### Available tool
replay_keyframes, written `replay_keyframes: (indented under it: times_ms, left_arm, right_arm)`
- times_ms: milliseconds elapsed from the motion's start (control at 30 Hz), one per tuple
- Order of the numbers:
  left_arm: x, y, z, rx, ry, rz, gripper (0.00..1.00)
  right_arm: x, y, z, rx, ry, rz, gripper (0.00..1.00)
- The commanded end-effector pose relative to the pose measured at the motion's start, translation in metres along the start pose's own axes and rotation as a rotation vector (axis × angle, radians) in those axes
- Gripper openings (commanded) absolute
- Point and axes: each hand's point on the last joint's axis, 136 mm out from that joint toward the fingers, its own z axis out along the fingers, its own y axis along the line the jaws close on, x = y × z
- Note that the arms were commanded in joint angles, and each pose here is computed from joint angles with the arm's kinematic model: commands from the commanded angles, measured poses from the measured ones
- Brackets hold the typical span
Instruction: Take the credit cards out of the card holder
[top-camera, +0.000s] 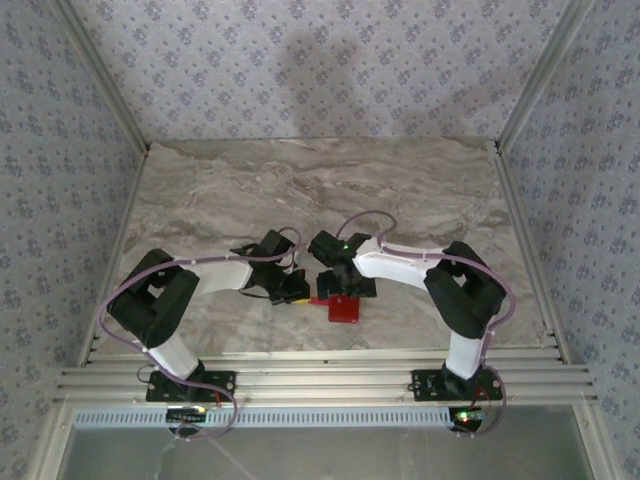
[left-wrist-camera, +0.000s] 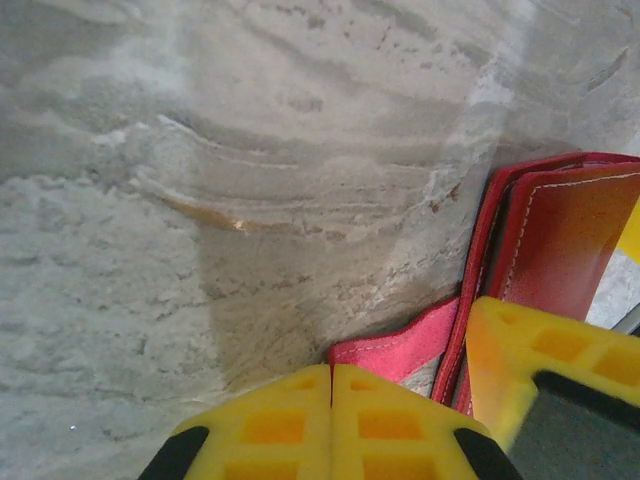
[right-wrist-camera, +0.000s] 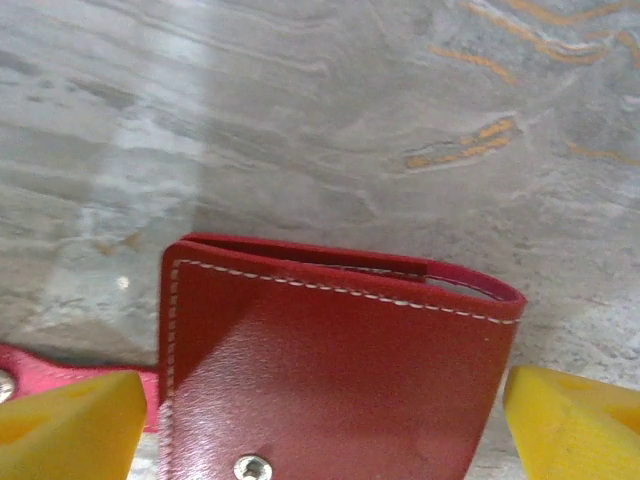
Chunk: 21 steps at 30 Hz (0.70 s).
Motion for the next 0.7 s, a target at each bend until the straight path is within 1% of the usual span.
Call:
replay_keyframes:
  times_ms: [0,167,300,333,667]
  left_arm:
    - [0.005,0.006,-0.002,-0.013,0.009,-0.02,0.03]
    - [0.005,0.008,-0.003,-0.018,0.009,-0.024,0.04]
    - [0.005,0.01,-0.004,-0.033,0.007,-0.024,0.04]
    - [0.005,0.011,-0.004,-0.04,0.006,-0.026,0.03]
    - [0.001,0.021,-0.012,-0.081,-0.014,-0.051,0.03]
  right_arm:
    - [0.003,-0.013,-0.001,0.093,0.002,0.027,0.94]
    - [0.01,-0.019,-0.001,0.126,0.023,0.024,0.93]
    - [0.009,-0.02,-0.005,0.126,0.018,0.024,0.92]
    - [0.001,-0.013,-0.013,0.102,-0.007,0.03,0.92]
    - [0.001,-0.023,-0.034,0.095,-0.031,0.032,0.88]
